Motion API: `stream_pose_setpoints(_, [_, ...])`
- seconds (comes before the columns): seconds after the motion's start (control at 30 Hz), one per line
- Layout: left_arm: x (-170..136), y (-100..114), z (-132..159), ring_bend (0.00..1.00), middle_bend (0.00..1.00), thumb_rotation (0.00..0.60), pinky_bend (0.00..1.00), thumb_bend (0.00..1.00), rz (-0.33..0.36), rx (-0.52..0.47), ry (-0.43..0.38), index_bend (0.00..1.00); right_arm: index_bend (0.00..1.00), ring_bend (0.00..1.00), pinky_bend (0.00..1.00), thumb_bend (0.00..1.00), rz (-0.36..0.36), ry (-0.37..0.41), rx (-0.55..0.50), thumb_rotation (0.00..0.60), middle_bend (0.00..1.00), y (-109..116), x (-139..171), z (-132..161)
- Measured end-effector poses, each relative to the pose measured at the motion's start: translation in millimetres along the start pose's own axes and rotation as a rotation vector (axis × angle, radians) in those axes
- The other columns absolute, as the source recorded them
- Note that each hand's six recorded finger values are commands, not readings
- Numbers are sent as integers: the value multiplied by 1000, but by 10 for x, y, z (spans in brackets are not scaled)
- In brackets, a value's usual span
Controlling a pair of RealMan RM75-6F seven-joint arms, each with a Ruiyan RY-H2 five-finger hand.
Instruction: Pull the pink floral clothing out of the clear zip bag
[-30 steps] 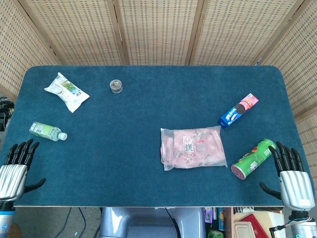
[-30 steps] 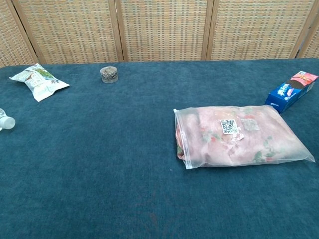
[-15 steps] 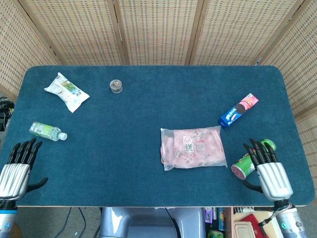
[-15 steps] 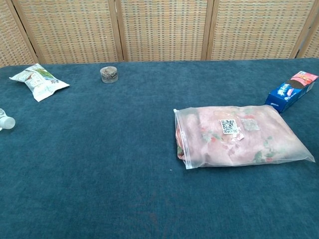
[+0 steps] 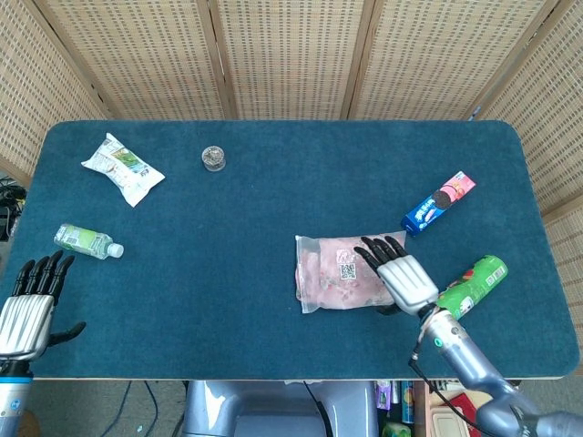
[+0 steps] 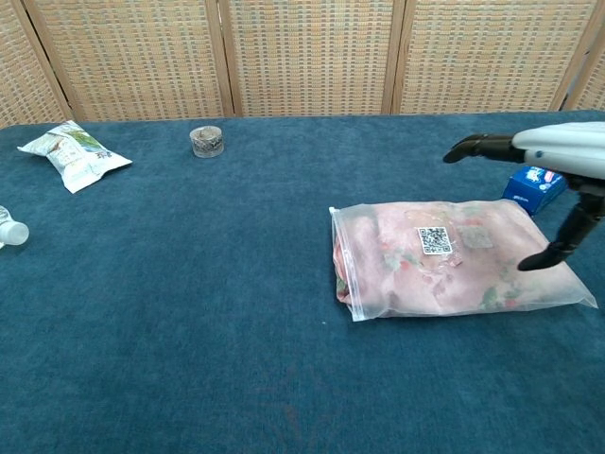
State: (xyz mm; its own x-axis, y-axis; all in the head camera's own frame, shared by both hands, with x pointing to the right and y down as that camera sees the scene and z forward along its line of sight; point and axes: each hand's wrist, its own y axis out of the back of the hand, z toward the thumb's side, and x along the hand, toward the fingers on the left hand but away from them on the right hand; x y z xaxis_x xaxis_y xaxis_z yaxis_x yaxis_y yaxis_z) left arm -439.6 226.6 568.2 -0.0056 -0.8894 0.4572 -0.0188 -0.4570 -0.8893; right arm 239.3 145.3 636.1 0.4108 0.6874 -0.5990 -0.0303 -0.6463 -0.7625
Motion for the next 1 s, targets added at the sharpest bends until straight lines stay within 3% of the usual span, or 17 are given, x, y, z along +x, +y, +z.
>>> stream_pose_setpoints(0.37, [78, -79, -17, 0, 0, 600, 0, 54, -41, 6, 16, 0, 0, 0, 0, 0, 100, -74, 54, 600, 0, -311, -597, 6])
stream_pose_setpoints(0.83, [132, -145, -36, 0, 0, 600, 0, 55, -66, 18, 31, 0, 0, 0, 0, 0, 246, -164, 164, 600, 2, -491, -662, -167])
stream_pose_setpoints(0.9, [134, -151, -33, 0, 0, 600, 0, 55, -68, 20, 31, 0, 2, 31, 3, 0, 257, -170, 184, 600, 61, -504, -663, -184])
stream_pose_setpoints(1.0, [134, -155, -31, 0, 0, 600, 0, 54, -68, 21, 31, 0, 207, 249, 136, 115, 245, -168, 190, 600, 325, -504, -671, -199])
